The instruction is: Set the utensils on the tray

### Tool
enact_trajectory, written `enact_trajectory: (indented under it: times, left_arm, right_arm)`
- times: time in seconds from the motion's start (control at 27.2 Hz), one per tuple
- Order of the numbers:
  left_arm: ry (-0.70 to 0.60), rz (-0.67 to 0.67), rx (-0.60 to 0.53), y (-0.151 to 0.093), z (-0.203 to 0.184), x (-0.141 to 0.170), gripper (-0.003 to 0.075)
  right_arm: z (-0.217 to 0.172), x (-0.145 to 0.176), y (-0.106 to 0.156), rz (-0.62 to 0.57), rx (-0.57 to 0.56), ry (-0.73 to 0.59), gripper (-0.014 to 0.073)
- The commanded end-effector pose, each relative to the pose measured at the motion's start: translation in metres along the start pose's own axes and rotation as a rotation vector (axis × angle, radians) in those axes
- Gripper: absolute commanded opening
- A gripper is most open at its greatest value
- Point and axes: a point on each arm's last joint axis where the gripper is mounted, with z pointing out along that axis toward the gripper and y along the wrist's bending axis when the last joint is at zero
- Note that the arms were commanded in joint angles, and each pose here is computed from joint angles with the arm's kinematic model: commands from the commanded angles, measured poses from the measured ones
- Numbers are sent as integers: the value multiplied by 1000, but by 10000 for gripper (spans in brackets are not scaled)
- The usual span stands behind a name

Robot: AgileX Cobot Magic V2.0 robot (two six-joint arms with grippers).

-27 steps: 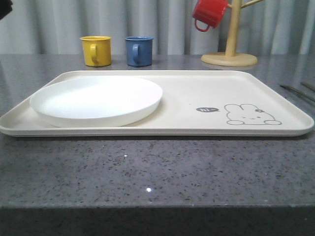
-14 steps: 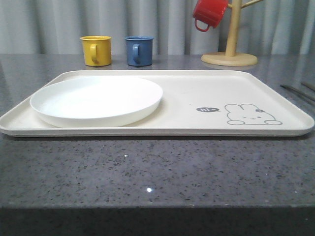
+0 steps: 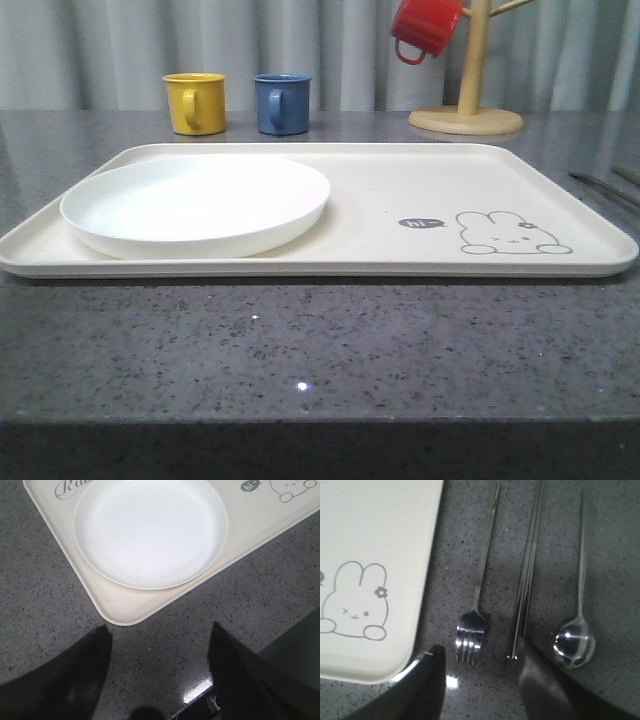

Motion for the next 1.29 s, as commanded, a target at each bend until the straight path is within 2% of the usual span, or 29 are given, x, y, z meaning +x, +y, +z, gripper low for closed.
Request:
enact_trajectory:
  times: [0.0, 0.33, 0.84, 1.25]
  left_arm:
    - [-85, -11, 9, -1, -6, -11, 423]
    - [-87, -11, 9, -1, -6, -11, 423]
    - [-87, -11, 9, -1, -6, -11, 423]
    - [-87, -11, 9, -1, -6, -11, 423]
  right_arm:
    - [14, -21, 1, -9, 6, 28, 370]
    - [62, -42, 1, -6, 11, 141, 370]
    - [95, -57, 1, -4, 12, 191, 366]
    - [107, -57, 2, 0, 9, 228, 241]
